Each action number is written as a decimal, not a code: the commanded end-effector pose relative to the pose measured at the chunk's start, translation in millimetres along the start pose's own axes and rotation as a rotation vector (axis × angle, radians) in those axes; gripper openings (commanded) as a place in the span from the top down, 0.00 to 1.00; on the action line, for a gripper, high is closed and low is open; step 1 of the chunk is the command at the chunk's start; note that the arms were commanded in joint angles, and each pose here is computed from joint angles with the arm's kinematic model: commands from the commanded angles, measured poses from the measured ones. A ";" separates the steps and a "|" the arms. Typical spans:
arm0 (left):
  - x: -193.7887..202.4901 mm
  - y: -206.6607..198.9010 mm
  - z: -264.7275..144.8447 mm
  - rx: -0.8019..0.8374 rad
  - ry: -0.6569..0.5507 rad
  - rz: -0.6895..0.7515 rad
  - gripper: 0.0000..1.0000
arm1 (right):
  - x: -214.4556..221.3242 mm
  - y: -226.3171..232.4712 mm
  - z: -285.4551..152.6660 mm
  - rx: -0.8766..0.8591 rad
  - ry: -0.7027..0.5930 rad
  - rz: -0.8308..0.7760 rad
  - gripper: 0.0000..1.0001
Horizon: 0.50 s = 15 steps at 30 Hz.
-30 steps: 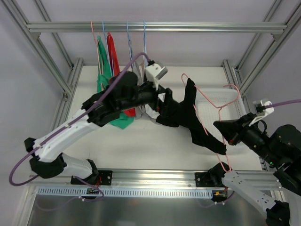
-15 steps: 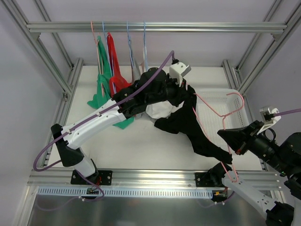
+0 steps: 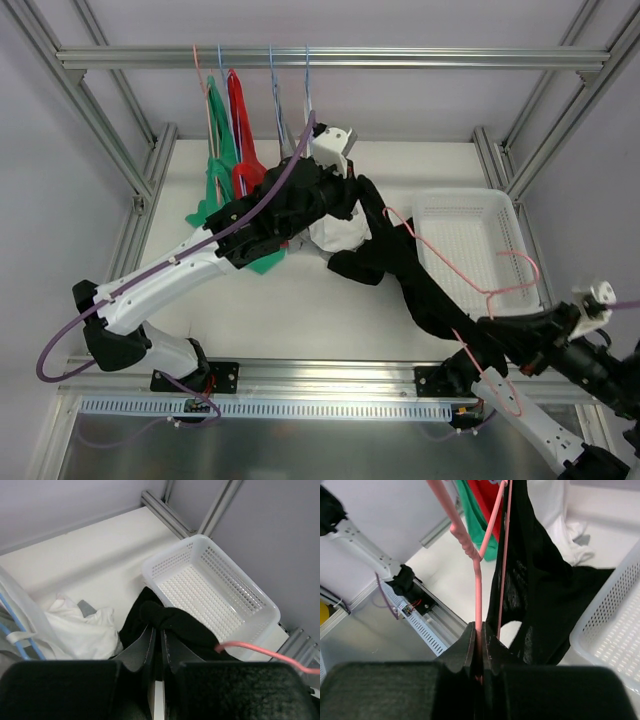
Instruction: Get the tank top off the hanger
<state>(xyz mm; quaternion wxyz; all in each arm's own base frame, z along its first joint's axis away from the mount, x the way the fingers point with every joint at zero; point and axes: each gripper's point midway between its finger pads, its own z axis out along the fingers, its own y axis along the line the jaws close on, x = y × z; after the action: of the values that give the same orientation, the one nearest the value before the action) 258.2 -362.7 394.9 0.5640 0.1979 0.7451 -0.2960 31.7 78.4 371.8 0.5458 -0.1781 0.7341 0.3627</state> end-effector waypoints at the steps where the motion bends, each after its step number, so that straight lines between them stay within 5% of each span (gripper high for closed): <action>1: -15.0 10.7 -7.8 -0.060 -0.072 -0.051 1.00 | -4.9 24.4 -35.2 -0.141 -0.108 -0.096 1.00; 5: 27.4 -28.7 -7.3 0.194 0.046 -0.017 1.00 | -40.0 26.4 -28.4 -0.137 -0.260 -0.128 1.00; 7: 43.0 -48.5 -17.9 0.344 0.059 -0.004 1.00 | -40.7 12.5 8.8 -0.102 -0.286 -0.105 1.00; 8: 70.4 -70.3 -26.1 0.512 0.095 0.002 1.00 | -73.8 15.5 15.2 -0.112 -0.446 -0.122 1.00; 10: 82.2 -88.8 -46.0 0.675 0.081 -0.003 1.00 | -77.0 -3.5 57.8 -0.063 -0.505 -0.118 1.00; 11: 114.3 -96.5 -59.3 0.784 0.147 -0.008 1.00 | -111.6 1.7 60.5 -0.079 -0.660 -0.136 1.00; 15: 146.4 -102.8 -76.2 0.882 0.163 -0.041 1.00 | -165.2 -20.0 88.4 0.016 -0.957 -0.120 1.00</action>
<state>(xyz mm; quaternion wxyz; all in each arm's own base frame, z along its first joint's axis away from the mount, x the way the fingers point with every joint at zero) 139.3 -390.3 251.9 0.3639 0.3820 0.7001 -0.4812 150.7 141.0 385.3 0.6948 -0.1422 0.6056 0.3611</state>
